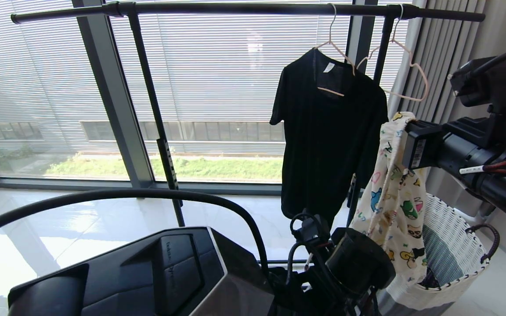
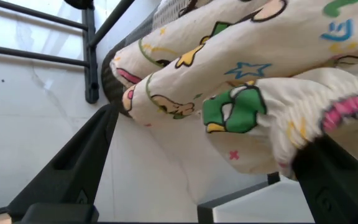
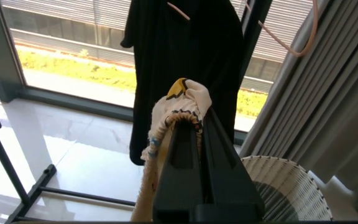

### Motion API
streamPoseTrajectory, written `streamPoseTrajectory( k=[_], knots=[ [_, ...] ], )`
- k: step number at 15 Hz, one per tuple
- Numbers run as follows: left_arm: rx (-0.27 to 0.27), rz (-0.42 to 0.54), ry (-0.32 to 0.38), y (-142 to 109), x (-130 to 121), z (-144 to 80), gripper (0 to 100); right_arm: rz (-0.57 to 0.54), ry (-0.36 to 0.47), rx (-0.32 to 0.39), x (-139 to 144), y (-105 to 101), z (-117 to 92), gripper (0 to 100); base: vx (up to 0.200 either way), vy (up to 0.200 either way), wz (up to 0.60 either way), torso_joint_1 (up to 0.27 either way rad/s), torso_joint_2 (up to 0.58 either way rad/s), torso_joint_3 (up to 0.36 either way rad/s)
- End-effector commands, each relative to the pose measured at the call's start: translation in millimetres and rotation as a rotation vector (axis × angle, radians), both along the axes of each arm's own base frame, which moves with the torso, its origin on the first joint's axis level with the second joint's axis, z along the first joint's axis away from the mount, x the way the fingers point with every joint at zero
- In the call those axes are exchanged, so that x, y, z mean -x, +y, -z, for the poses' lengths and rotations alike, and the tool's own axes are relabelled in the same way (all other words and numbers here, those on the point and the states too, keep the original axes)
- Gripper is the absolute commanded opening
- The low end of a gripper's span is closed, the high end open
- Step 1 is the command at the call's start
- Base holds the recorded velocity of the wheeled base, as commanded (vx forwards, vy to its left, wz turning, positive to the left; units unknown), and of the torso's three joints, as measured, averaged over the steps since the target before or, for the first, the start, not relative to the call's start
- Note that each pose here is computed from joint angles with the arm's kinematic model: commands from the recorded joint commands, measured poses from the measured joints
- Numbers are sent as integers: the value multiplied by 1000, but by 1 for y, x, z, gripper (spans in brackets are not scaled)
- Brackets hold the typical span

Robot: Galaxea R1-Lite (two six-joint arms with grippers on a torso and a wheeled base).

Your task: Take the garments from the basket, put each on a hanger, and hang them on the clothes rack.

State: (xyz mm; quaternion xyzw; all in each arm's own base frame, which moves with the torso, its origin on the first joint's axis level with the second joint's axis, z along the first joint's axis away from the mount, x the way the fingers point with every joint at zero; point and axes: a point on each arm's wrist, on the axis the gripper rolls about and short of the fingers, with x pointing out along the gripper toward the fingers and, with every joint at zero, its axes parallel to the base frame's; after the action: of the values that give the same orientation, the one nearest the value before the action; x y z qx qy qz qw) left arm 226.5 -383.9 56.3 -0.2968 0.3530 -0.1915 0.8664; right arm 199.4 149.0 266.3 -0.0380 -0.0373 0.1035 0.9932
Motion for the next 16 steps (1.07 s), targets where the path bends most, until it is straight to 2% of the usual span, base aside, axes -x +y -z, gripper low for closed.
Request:
streamPoseTrajectory(
  k=[1, 2, 3, 5, 6, 9, 11, 12, 14, 16],
  knots=[
    [-32, 12, 14, 6, 12, 3, 100, 4, -1, 0, -1, -1, 0, 0, 0, 0, 0, 0, 0, 0],
    [-43, 11, 12, 11, 18, 0, 100, 4, -1, 0, -1, -1, 0, 0, 0, 0, 0, 0, 0, 0],
    [-46, 19, 13, 13, 23, -2, 0, 4, -1, 0, -1, -1, 0, 0, 0, 0, 0, 0, 0, 0],
    [-54, 31, 8, 14, 30, -4, 0, 4, -1, 0, -1, -1, 0, 0, 0, 0, 0, 0, 0, 0],
    [-84, 53, 4, 17, 37, -5, 0, 6, 1, 1, -1, 0, 0, 0, 0, 0, 0, 0, 0, 0],
    [-235, 109, -34, 43, 56, -9, 0, 16, 23, 3, -7, 1, 7, 0, 0, 0, 0, 0, 0, 0],
    [-383, 164, -100, 76, 70, -14, 0, 12, 48, -3, -11, 5, 13, 0, 0, 0, 0, 0, 0, 0],
    [-436, 178, -131, 94, 76, -20, 0, 8, 66, 3, -12, 8, 17, 0, 0, 0, 0, 0, 0, 0],
    [-451, 144, -184, 139, 75, -47, 0, -27, 111, 25, -11, 19, 27, 0, 0, 0, 0, 0, 0, 0],
    [-475, 59, -315, 184, 54, -90, 0, -68, 148, 54, -5, 29, 34, 0, 0, 0, 0, 0, 0, 0]
  ],
)
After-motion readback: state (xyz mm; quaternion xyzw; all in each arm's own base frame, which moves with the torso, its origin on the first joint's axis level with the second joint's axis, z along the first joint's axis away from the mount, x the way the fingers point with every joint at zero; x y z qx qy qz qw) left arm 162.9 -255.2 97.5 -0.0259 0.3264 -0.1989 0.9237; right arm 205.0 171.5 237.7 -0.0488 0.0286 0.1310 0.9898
